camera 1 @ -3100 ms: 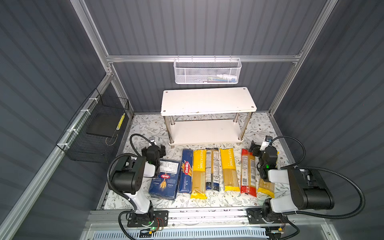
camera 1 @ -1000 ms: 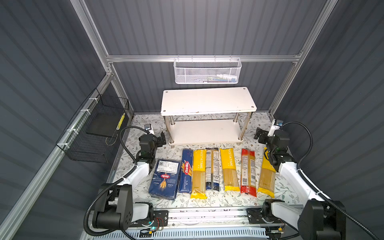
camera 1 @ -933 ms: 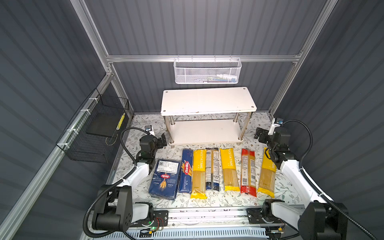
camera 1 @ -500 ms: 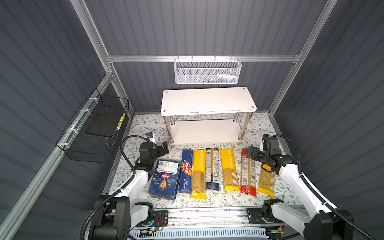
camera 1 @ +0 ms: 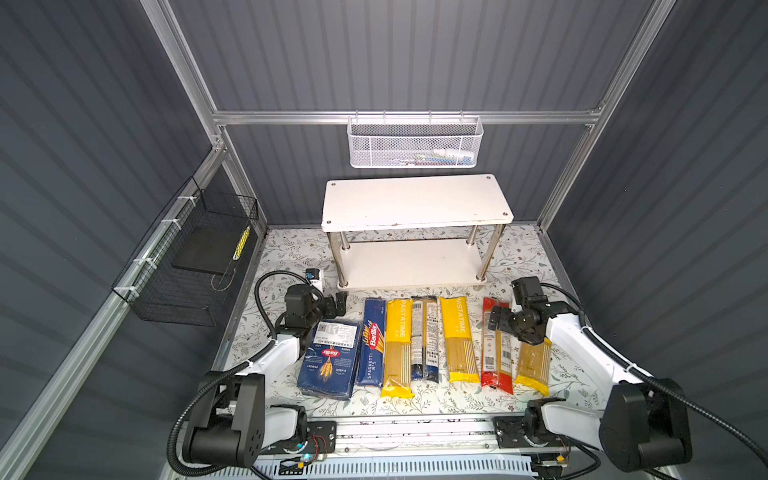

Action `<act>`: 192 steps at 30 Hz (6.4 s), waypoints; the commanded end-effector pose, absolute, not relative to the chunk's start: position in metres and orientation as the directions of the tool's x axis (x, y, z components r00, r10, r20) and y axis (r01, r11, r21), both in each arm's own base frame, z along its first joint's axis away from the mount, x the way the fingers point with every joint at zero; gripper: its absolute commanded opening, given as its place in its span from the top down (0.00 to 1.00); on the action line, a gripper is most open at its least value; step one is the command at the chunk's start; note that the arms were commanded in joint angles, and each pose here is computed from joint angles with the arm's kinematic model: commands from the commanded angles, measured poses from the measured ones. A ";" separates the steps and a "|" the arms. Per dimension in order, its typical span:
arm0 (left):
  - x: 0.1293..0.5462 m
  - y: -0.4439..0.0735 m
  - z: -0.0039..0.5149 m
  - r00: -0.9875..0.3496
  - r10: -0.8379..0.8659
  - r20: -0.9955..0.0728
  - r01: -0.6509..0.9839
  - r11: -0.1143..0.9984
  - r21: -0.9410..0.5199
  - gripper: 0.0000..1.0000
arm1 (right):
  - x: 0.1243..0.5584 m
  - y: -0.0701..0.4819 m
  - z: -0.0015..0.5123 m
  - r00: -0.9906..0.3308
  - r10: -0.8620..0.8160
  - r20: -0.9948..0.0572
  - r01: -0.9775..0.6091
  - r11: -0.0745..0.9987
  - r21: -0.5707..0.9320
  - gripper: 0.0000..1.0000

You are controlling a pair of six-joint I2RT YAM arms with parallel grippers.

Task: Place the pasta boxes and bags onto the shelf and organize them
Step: 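Move the right gripper down over the red-topped spaghetti bag, then close the right gripper on the red-topped spaghetti bag, then lift the red-topped bag upright with the right gripper toward the shelf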

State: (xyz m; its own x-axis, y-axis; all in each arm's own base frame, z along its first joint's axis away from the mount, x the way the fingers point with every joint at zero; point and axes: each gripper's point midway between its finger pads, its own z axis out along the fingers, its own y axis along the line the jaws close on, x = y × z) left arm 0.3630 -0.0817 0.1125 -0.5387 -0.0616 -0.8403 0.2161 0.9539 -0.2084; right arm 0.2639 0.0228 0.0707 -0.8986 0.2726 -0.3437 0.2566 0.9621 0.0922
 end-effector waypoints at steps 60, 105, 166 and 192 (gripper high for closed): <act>0.364 -0.089 0.127 -0.497 -0.032 -0.867 0.255 0.950 -0.182 0.00 | 0.249 0.037 0.015 -0.930 0.353 -0.107 0.352 0.936 0.024 0.07; 0.366 -0.089 0.125 -0.506 -0.031 -0.862 0.252 0.950 -0.183 0.00 | 0.254 0.052 0.009 -0.921 0.359 -0.150 0.342 0.931 0.132 0.53; 0.366 -0.088 0.124 -0.513 -0.034 -0.858 0.246 0.951 -0.185 0.00 | 0.279 0.101 0.164 -0.829 0.324 -0.456 0.057 0.860 0.507 0.80; 0.367 -0.089 0.123 -0.517 -0.031 -0.855 0.249 0.951 -0.185 0.01 | 0.267 0.126 0.295 -0.719 0.253 -0.648 -0.243 0.781 0.575 0.82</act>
State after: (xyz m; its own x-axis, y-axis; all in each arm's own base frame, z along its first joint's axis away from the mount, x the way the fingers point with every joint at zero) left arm 0.3628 -0.0861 0.1185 -0.5223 -0.0426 -0.8517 0.2374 0.9520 -0.1932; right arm 0.2656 0.1161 0.2420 -0.8013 0.2754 -0.5311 -0.0966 0.8165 0.5692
